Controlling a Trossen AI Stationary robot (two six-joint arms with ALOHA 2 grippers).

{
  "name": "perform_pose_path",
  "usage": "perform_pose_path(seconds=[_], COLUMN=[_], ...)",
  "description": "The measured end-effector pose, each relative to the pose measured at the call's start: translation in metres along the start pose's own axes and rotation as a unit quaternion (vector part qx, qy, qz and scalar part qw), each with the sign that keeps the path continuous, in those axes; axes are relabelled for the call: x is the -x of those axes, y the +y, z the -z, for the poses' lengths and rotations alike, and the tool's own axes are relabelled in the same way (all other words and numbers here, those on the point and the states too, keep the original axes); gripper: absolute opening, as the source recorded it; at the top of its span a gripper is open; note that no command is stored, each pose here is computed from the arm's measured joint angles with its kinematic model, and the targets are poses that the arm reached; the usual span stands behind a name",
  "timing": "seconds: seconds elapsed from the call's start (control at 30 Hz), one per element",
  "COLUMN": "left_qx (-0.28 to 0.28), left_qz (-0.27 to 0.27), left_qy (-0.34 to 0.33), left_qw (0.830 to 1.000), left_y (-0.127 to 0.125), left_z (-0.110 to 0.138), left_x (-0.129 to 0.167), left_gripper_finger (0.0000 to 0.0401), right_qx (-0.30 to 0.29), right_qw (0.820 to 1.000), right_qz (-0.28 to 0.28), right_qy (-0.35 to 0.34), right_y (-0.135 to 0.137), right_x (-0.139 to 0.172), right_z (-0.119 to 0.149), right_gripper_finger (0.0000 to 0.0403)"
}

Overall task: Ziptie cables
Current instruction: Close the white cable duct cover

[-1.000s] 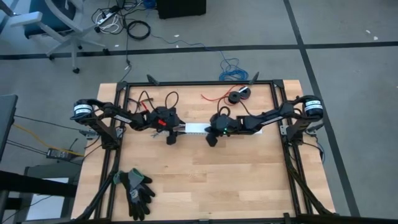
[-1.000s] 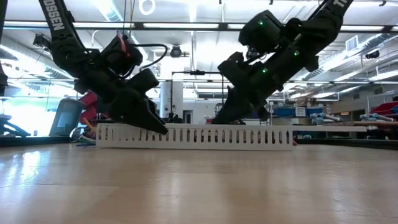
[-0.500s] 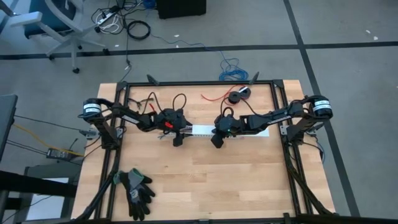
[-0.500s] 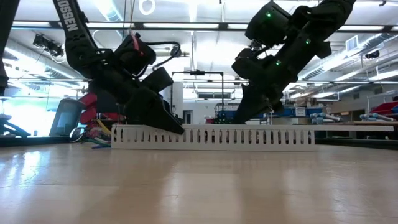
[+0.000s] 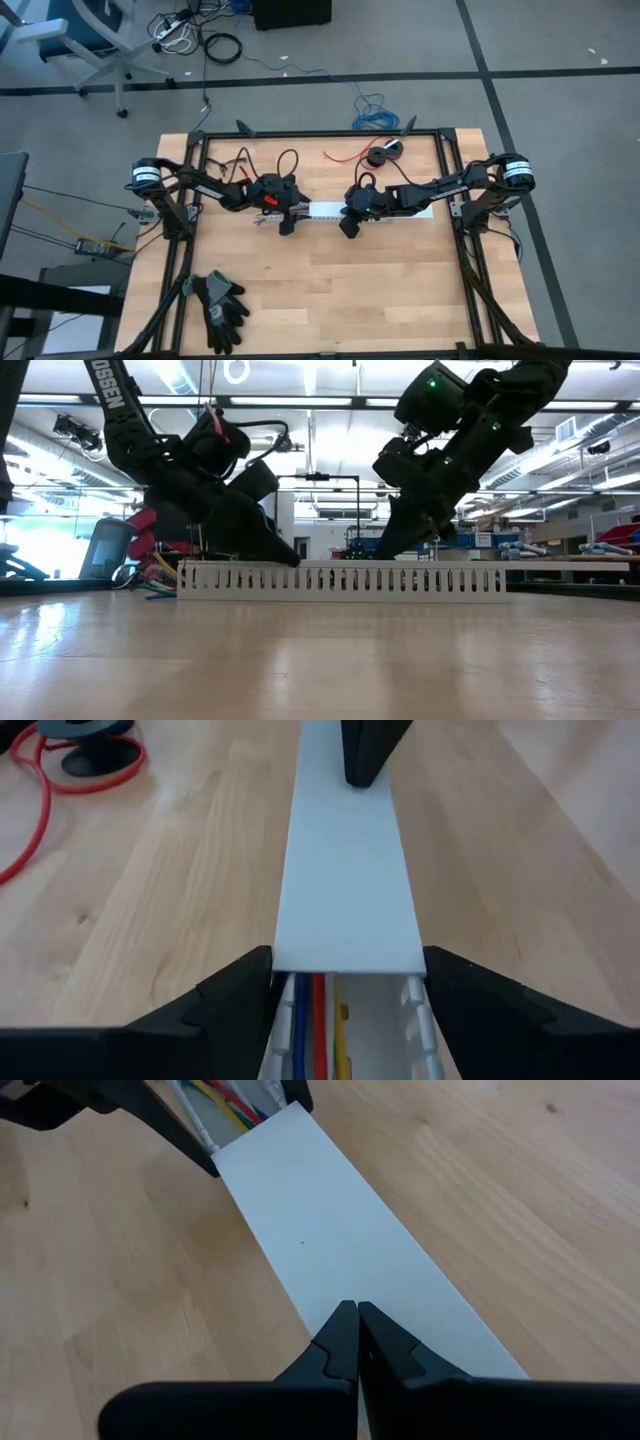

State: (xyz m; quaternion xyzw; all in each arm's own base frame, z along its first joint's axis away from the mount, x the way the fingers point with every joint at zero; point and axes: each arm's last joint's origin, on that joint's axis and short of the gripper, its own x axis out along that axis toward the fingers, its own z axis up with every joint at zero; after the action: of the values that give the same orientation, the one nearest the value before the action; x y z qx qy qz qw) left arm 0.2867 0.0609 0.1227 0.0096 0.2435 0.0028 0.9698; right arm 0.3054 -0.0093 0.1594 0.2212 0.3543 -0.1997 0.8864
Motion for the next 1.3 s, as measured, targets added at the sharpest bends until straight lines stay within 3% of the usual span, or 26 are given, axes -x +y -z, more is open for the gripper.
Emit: perform_pose_path(seconds=[0.47,0.9,1.3], left_qx=[-0.011,-0.007,0.007], left_qz=[-0.001,-0.004,-0.003], left_qy=[0.003,0.073,0.133], left_qw=[1.000,0.997,0.991], left_y=[0.000,0.003,0.001], left_z=[0.000,-0.003,0.008], left_x=[0.000,0.025,0.028], left_gripper_finger=[0.0280,0.0280,0.0280], right_qx=[0.000,0.000,0.000], right_qw=[1.000,1.000,1.000], right_qz=[-0.002,-0.002,-0.002], right_qy=[-0.002,-0.001,0.000], right_y=[0.000,0.000,0.000], right_x=[0.000,0.000,0.000], right_z=[0.000,0.000,0.000], right_gripper_finger=[0.0000,0.0000,0.0000])
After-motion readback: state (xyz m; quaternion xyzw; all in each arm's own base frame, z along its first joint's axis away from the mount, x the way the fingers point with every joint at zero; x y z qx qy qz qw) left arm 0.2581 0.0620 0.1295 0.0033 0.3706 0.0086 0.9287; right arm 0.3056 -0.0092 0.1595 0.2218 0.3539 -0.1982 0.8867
